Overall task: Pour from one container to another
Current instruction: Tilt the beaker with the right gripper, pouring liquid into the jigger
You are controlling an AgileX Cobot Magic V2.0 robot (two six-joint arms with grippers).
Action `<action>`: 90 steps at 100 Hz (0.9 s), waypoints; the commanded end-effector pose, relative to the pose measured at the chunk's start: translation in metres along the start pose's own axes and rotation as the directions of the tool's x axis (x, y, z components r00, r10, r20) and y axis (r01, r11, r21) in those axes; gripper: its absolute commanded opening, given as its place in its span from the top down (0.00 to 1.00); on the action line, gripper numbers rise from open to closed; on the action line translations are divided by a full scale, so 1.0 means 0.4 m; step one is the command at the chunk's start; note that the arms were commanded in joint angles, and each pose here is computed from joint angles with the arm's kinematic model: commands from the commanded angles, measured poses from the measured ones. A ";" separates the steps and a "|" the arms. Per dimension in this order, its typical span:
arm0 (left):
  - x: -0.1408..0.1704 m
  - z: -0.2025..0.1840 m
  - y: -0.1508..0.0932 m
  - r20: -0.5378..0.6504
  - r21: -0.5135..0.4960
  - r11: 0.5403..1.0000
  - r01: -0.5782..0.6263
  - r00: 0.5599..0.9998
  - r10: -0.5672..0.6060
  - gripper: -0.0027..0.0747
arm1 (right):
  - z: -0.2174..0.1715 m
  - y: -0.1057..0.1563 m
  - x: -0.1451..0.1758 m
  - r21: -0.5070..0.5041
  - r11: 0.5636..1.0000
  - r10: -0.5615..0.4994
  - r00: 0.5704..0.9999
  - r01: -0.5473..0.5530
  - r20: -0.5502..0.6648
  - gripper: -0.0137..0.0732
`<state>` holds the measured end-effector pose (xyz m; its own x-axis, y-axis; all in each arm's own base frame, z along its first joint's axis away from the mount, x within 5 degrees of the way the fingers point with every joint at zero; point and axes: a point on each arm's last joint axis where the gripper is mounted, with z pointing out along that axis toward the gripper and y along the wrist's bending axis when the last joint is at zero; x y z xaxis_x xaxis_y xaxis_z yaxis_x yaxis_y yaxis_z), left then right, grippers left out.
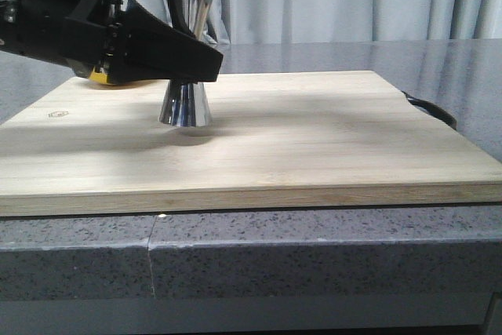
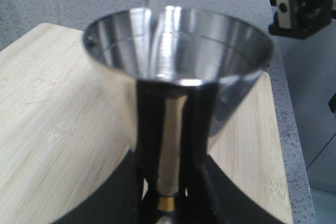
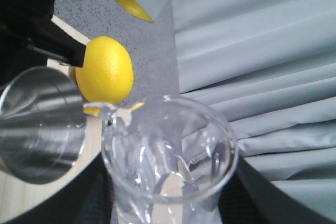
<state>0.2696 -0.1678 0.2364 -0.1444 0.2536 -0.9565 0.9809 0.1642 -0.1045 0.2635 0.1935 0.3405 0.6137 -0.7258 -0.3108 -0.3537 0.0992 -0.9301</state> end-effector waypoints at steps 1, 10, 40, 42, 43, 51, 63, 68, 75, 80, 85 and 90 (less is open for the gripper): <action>-0.061 -0.008 -0.015 0.103 0.020 0.999 -0.025 0.994 0.023 0.94 | -0.022 -0.053 -0.026 0.069 0.997 -0.032 0.999 0.029 0.040 0.66; -0.061 -0.008 -0.015 0.103 0.020 0.999 -0.025 0.994 0.023 0.94 | -0.022 -0.058 -0.025 0.074 0.997 -0.037 0.999 0.035 0.033 0.66; -0.065 -0.009 -0.013 0.120 0.011 1.000 -0.015 0.993 0.013 0.94 | -0.022 -0.058 -0.023 0.070 0.996 -0.055 0.998 0.053 0.022 0.66; -0.066 -0.009 -0.013 0.124 0.009 1.000 -0.012 0.992 0.011 0.94 | -0.022 -0.058 -0.023 0.069 0.996 -0.059 0.998 0.058 0.019 0.66; -0.066 -0.009 -0.013 0.126 0.008 1.000 -0.011 0.992 0.010 0.94 | -0.022 -0.058 -0.023 0.068 0.996 -0.065 0.998 0.064 0.019 0.66; -0.068 -0.009 -0.012 0.133 0.005 1.000 -0.006 0.991 0.005 0.94 | -0.022 -0.057 -0.022 0.064 0.995 -0.083 0.996 0.082 0.014 0.66; -0.068 -0.009 -0.011 0.132 0.003 1.000 -0.006 0.991 0.005 0.94 | -0.022 -0.056 -0.019 0.061 0.994 -0.089 0.996 0.088 0.003 0.66; -0.068 -0.009 -0.011 0.131 0.001 1.000 -0.006 0.991 0.006 0.94 | -0.022 -0.056 -0.018 0.058 0.993 -0.100 0.995 0.100 -0.002 0.66; -0.067 -0.009 -0.010 0.130 -0.001 1.000 -0.005 0.991 0.006 0.94 | -0.022 -0.055 -0.018 0.054 0.991 -0.120 0.993 0.120 -0.003 0.66; -0.067 -0.009 -0.010 0.130 -0.001 1.000 -0.005 0.991 0.006 0.94 | -0.022 -0.055 -0.018 0.053 0.990 -0.128 0.992 0.128 -0.003 0.66; -0.067 -0.009 -0.010 0.130 -0.002 1.000 -0.007 0.992 0.007 0.94 | -0.022 -0.055 -0.018 0.052 0.990 -0.133 0.991 0.133 -0.003 0.66; -0.067 -0.009 -0.010 0.130 -0.002 1.000 -0.007 0.992 0.007 0.94 | -0.022 -0.054 -0.018 0.050 0.988 -0.145 0.989 0.145 -0.003 0.66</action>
<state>0.2715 -0.1680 0.2379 -0.1557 0.2331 -0.9599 0.9762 0.1847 -0.1135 0.2660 0.1916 0.3419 0.6244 -0.7571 -0.1920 -0.2908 0.0028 -0.9568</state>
